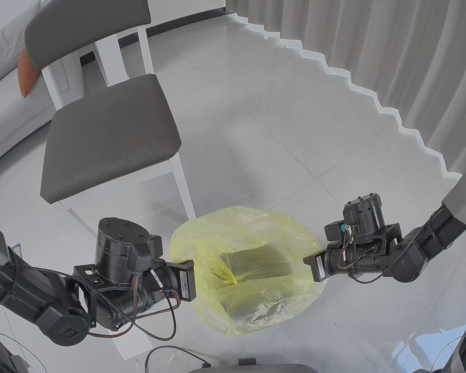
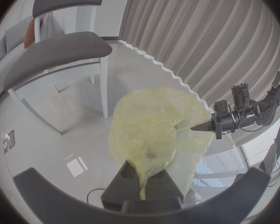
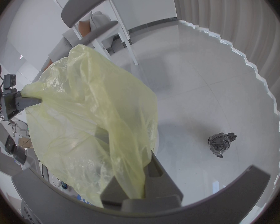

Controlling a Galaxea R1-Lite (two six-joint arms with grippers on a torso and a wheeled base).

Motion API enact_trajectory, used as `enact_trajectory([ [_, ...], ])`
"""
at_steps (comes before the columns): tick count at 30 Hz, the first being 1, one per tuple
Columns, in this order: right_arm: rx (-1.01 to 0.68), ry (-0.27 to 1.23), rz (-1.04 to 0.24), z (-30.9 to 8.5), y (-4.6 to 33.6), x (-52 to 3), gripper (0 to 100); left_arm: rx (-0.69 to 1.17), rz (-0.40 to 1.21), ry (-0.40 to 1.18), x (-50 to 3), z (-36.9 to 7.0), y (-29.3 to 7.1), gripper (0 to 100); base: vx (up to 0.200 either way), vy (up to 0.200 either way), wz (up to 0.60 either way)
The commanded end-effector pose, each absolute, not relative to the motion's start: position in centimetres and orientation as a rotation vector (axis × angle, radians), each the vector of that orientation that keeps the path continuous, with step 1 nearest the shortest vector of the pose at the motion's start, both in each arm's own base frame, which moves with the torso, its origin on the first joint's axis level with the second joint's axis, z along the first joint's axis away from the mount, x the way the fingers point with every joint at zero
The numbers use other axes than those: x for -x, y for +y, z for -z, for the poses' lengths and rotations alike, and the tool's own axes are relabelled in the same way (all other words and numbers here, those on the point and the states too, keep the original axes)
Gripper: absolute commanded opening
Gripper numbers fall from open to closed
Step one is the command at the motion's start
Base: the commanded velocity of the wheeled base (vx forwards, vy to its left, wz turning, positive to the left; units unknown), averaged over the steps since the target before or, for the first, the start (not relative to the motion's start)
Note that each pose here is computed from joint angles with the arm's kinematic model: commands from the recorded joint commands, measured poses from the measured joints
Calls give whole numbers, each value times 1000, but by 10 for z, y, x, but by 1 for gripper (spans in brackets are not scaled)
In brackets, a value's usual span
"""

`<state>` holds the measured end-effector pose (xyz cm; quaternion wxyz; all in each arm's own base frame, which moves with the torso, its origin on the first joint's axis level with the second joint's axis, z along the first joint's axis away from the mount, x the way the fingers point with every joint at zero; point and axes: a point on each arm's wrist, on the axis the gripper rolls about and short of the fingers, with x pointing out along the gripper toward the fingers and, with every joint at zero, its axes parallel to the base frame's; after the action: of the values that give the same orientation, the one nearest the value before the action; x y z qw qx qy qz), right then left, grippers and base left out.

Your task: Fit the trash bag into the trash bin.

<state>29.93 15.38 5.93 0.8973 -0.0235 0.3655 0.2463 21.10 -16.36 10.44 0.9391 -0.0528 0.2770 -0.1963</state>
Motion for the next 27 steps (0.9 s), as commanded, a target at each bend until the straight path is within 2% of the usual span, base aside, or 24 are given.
enact_trajectory([
  [1,57,825,-487,-35,150,-307,0,92,390,606,-216,-87,-167,0,0,0,0],
  [11,48,880,-482,-20,138,-308,0,95,371,606,-222,-66,-165,0,0,0,0],
  [16,70,866,-490,-28,133,-300,0,133,390,525,-215,-92,-158,0,0,0,0],
  [20,70,858,-492,-29,134,-302,0,120,388,554,-208,-91,-153,0,0,0,0],
  [27,80,911,-488,-10,135,-305,0,92,367,625,-210,-66,-155,0,0,0,0],
])
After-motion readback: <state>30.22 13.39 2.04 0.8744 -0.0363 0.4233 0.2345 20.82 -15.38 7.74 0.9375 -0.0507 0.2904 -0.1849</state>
